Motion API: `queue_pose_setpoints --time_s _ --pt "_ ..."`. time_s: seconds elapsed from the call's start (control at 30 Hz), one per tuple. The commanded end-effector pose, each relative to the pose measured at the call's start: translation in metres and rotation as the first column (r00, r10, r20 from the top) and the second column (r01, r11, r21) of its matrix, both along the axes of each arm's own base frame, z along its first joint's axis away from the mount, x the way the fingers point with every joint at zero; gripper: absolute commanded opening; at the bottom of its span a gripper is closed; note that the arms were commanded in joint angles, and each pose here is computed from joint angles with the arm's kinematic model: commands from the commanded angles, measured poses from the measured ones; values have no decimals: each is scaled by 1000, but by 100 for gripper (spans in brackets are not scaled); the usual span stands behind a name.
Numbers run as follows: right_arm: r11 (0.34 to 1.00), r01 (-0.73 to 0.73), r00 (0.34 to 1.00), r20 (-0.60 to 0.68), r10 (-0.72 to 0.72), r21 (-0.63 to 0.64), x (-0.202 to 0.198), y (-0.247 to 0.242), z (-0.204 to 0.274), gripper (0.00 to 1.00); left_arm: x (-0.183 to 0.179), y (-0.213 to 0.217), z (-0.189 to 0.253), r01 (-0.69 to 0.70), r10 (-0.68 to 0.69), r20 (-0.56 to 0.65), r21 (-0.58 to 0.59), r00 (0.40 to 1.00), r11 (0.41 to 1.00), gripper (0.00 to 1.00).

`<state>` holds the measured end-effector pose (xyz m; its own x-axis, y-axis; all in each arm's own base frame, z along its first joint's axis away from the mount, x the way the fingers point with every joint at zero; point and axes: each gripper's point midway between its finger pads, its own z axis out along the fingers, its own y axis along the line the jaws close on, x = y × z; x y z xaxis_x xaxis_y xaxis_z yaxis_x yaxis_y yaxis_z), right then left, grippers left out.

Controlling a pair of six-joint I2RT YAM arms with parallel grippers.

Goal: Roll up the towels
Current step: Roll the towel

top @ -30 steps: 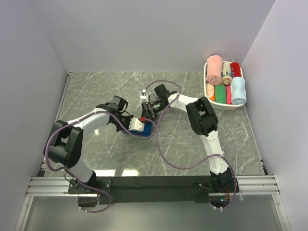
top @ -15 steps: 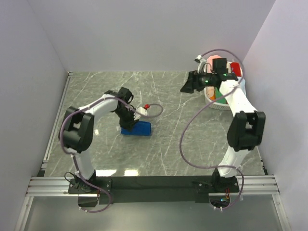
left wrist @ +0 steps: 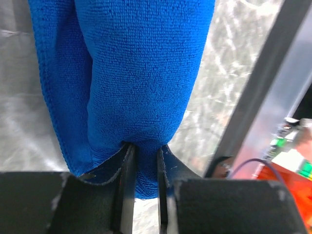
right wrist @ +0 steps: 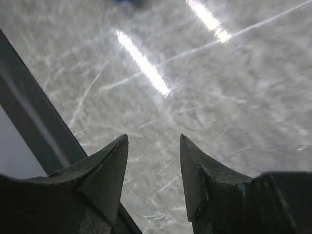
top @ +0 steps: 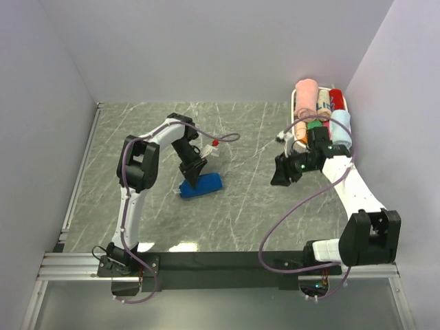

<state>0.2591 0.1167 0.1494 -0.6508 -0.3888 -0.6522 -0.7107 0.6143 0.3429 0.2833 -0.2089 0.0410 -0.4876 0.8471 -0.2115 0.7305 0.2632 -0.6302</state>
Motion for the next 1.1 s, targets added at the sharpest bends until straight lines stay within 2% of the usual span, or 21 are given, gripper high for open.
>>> queue_pose_setpoints --time_s 0.0,0.13,0.2,0.27,0.4,0.5,0.6,0.83,0.93,1.03,1.07 --pt "997 -62 996 64 64 -43 -19 6 1 54 -16 13 -66 81 -74 -81 89 994 993 5" --pt "988 -107 958 253 133 -114 3 39 13 60 -14 17 -68 68 -62 -87 65 994 996 5" --pt "973 -152 937 288 199 -176 11 62 11 63 -10 20 -67 54 -49 -80 54 996 997 5" --pt "951 -208 876 388 286 -230 22 85 16 66 -7 19 -65 50 -47 -72 43 996 998 6" --pt "870 -358 683 540 491 -338 18 162 15 79 -4 18 -62 43 -41 -64 29 997 999 7" --pt "805 -443 601 536 593 -394 11 198 -7 80 -4 17 -63 39 -37 -67 25 997 999 8" --pt "769 -474 507 580 637 -429 16 230 -21 82 -4 17 -64 37 -36 -68 24 997 999 9" --pt "663 -512 307 605 735 -546 16 257 -57 81 -1 17 -65 33 -31 -65 23 997 999 12" --pt "637 -499 297 575 763 -588 23 257 -81 77 1 16 -64 29 -28 -61 15 998 999 13" --pt "600 -535 314 519 795 -595 26 260 -99 67 2 15 -63 18 -17 -59 4 998 1000 16" --pt "588 -552 321 499 805 -592 27 261 -103 64 6 13 -61 10 -10 -43 -7 999 1000 20"
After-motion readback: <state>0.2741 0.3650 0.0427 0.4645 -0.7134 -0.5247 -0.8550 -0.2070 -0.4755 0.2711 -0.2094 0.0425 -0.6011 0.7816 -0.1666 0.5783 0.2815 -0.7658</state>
